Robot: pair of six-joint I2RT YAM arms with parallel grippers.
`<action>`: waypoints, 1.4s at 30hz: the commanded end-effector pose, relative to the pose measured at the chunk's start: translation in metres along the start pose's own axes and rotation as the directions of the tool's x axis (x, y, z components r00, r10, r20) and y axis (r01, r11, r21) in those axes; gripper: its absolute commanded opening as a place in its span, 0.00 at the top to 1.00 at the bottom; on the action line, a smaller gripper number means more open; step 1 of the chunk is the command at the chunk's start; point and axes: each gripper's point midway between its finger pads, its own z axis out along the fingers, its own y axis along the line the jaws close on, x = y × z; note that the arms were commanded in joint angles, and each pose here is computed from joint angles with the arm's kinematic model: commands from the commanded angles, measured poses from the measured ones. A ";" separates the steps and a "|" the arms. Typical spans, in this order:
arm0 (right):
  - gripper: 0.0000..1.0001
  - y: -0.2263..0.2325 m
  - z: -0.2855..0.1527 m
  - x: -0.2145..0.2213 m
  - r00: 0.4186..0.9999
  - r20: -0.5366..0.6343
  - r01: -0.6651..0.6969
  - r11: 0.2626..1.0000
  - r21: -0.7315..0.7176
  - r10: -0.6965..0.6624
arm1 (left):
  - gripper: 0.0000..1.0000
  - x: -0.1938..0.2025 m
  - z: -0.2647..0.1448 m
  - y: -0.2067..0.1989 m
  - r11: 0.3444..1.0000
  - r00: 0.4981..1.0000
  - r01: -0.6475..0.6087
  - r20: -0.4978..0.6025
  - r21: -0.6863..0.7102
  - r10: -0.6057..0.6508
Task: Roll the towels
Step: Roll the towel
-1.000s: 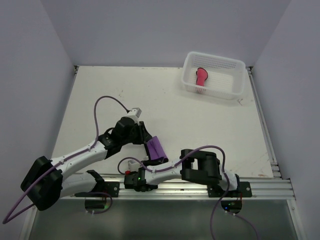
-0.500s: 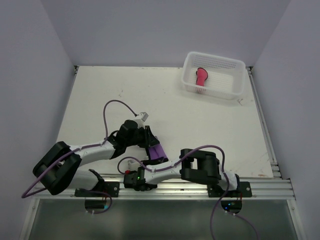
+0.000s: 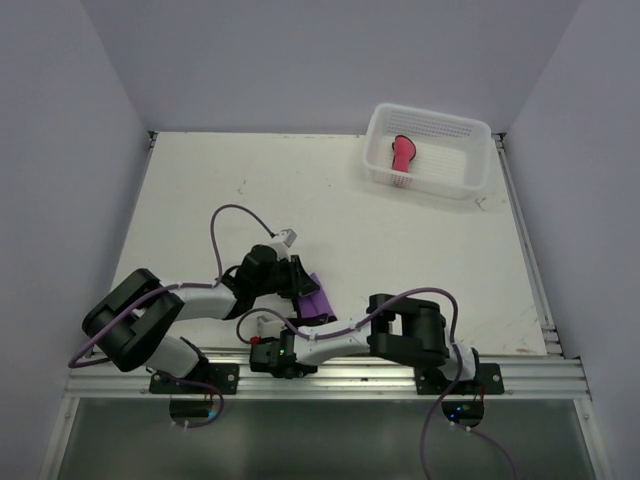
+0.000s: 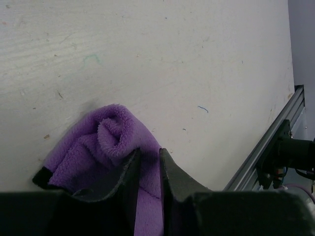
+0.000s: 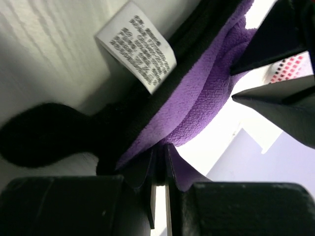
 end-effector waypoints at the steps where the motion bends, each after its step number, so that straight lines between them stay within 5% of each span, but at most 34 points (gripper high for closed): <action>1: 1.00 0.088 0.011 -0.023 0.965 -0.001 -0.242 0.889 -0.388 0.262 | 0.74 0.009 0.001 0.021 0.998 1.000 0.018 0.001 -0.066 -0.018; 16: 0.78 0.005 -0.032 -0.038 0.806 0.134 -0.518 0.797 -0.310 0.576 | 0.80 0.015 0.001 0.043 0.988 1.000 0.014 0.006 -0.153 -0.013; 29: 0.65 -0.008 -0.048 -0.022 0.746 0.126 -0.586 0.735 -0.341 0.654 | 0.83 0.020 0.001 0.053 0.984 1.000 0.024 0.013 -0.178 -0.022; 36: 0.64 -0.030 -0.067 -0.010 0.645 0.149 -0.660 0.645 -0.385 0.749 | 0.84 0.020 0.002 0.052 0.984 1.000 0.018 0.013 -0.176 -0.016; 42: 0.64 -0.058 -0.089 -0.004 0.501 0.170 -0.721 0.518 -0.460 0.849 | 0.86 0.021 0.001 0.054 0.984 1.000 0.021 0.014 -0.179 -0.019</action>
